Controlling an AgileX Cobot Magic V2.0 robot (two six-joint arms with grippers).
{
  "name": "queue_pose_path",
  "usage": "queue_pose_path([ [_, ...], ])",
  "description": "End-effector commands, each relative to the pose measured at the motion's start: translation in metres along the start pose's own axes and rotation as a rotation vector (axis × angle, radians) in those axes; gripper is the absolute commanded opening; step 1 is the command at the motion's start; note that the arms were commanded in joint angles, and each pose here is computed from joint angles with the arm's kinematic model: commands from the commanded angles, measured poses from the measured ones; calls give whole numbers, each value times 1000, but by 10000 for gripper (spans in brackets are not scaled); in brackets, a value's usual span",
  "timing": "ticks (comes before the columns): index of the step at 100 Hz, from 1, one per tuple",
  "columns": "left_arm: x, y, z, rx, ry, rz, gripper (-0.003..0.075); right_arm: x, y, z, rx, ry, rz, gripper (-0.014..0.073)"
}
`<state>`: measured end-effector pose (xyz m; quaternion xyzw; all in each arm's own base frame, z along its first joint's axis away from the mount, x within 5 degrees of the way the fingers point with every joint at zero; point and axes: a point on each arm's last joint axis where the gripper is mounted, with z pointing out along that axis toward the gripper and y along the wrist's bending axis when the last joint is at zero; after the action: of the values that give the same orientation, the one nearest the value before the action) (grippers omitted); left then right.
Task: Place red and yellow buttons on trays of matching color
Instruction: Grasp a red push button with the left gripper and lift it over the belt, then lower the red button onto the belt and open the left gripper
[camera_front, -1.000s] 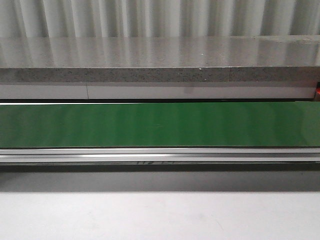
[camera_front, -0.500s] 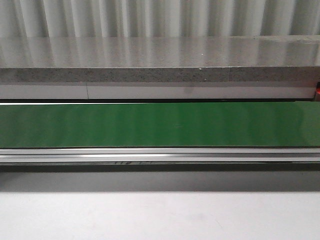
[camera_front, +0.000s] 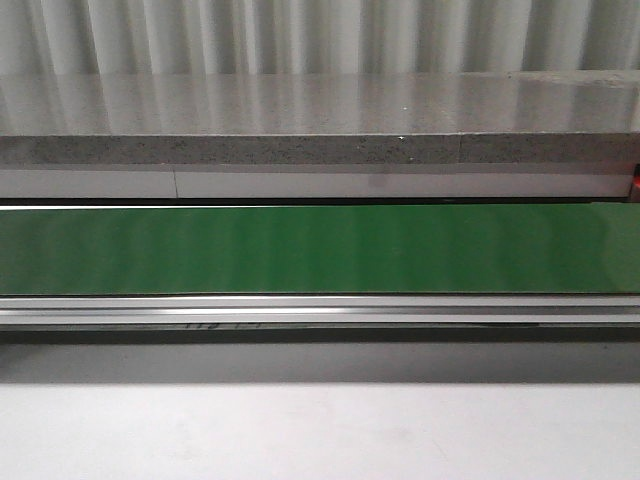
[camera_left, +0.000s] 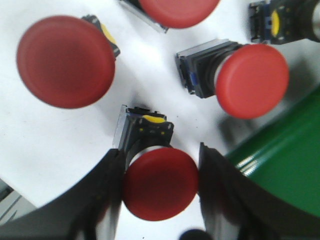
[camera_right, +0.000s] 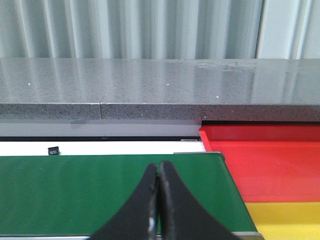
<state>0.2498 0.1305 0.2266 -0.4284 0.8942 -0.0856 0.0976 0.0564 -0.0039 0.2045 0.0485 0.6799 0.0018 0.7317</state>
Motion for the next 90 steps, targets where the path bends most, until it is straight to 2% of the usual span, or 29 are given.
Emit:
queue_pose_path([
  [1,1,-8,-38,56,-113,49,151,-8,1,-2,-7,-96,-13,-66],
  [20,7,-18,-84,92,-203,176,151,-8,1,-2,-7,-96,-13,-66],
  [44,14,-61,-123,156,-253,350,151,-8,1,-2,-7,-96,-13,-66],
  [63,20,-93,-118,185,-217,454,151,-8,1,-2,-7,-96,-13,-66],
  [90,22,-126,-78,179,-100,531,151,-8,1,-2,-7,-96,-13,-66],
])
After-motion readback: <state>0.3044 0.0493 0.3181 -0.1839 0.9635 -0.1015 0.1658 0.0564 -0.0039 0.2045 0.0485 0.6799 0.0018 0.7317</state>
